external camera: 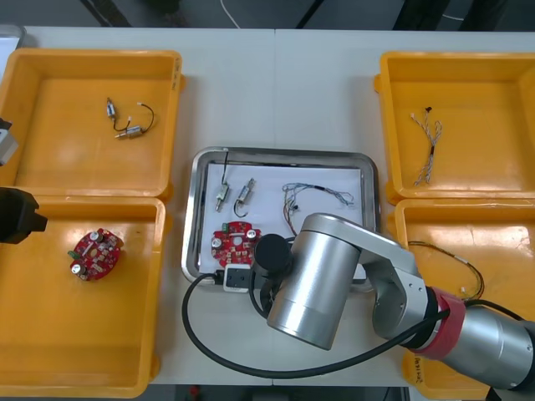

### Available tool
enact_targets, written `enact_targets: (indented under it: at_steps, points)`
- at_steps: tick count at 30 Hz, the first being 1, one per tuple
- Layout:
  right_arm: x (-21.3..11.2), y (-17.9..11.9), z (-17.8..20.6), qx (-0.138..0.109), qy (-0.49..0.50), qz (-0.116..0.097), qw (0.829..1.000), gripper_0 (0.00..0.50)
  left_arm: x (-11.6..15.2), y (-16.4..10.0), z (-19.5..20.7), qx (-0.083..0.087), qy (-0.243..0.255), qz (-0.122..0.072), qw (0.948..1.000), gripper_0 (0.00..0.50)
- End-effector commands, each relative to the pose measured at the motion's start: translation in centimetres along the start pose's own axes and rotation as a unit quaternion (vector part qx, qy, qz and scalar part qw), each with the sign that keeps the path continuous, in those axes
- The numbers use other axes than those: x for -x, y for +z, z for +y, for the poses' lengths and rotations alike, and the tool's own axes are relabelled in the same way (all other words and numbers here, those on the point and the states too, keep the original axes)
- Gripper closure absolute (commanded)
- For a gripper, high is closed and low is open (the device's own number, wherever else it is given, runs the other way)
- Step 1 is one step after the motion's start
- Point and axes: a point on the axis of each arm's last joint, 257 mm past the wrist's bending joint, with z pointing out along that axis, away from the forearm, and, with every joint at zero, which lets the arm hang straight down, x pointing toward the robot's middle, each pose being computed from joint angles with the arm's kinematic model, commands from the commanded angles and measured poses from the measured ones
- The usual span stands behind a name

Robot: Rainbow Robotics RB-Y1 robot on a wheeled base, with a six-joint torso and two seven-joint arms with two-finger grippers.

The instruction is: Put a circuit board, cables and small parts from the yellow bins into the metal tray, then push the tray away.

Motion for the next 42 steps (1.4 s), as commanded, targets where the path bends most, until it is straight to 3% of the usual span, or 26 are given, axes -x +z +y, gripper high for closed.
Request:
enact_targets:
  at_steps: [1,12,42]
  points:
    - [0.2,-1.3,-2.2,-0.029,-0.046,-0.004,0.999,0.5,0.0,-1.3,1.4,0.024,0.0,-0.007,0.9997,0.0]
    - [0.8,-2.4,-3.3,-0.024,-0.068,-0.009,0.997,0.5,0.0,-1.3,1.4,0.024,0.0,-0.007,0.9997,0.0]
    - [0.9,-2.9,-8.6,-0.034,-0.071,0.027,0.997,0.5,0.0,-1.3,1.4,0.024,0.0,-0.007,0.9997,0.0]
